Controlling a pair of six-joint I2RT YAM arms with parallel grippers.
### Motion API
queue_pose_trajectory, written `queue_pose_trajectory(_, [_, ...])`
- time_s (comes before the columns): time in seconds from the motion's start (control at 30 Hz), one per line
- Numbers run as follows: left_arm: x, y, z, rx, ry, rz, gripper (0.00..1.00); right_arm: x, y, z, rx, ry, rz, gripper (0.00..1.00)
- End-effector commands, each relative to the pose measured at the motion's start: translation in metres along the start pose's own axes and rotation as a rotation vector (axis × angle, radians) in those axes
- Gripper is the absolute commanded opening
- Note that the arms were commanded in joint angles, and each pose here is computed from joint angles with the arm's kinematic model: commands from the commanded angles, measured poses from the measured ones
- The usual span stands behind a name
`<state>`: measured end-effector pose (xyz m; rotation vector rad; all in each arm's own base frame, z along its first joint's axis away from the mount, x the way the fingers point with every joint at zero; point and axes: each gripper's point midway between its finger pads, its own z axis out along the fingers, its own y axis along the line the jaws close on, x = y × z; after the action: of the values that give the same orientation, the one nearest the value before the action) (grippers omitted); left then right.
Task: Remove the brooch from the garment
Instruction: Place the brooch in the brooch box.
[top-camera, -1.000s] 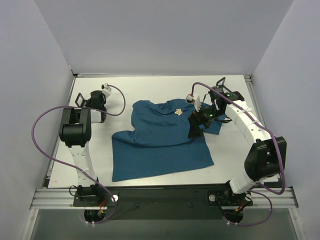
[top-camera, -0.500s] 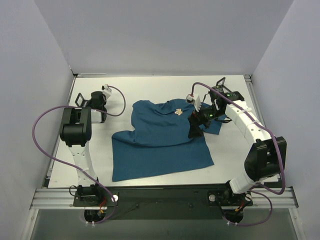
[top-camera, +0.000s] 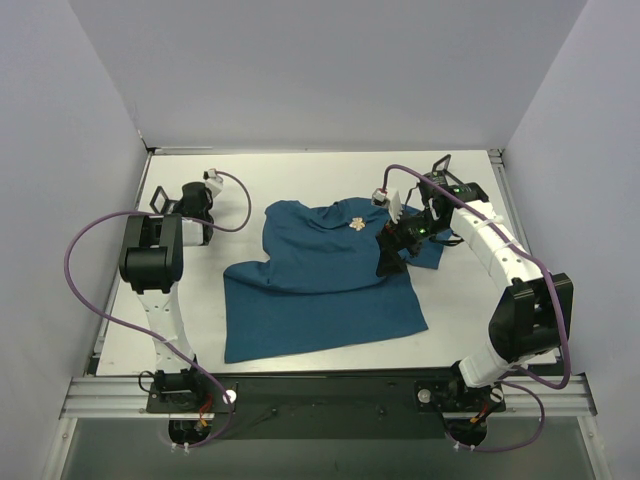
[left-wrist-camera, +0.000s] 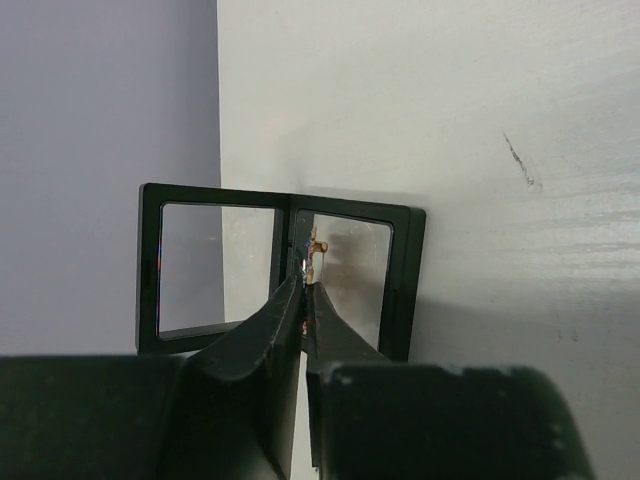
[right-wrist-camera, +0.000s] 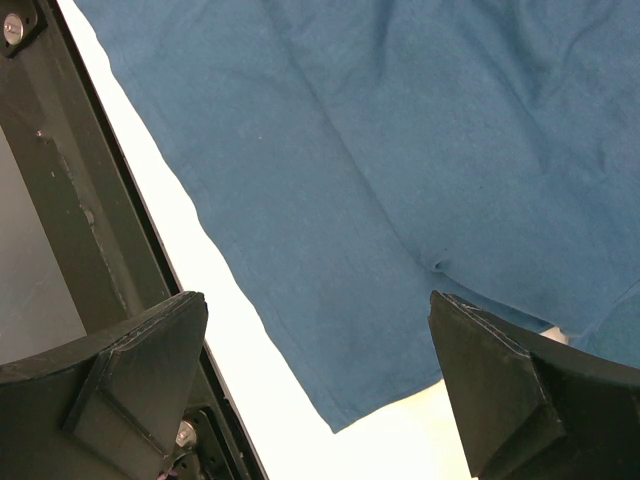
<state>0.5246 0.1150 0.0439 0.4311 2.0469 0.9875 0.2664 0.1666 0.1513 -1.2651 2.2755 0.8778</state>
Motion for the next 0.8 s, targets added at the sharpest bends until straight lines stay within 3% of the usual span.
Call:
queue_pose_trajectory(0.0, [-0.015, 0.008, 0.001, -0.002, -0.029, -0.044, 0.18, -0.005, 0.009, -0.004, -0.035, -0.02, -0.012, 1.0])
queue_pose_trajectory(0.77, [-0.032, 0.02, -0.004, 0.01, -0.05, -0.091, 0.38, -0.009, 0.012, -0.012, -0.006, -0.033, -0.017, 1.0])
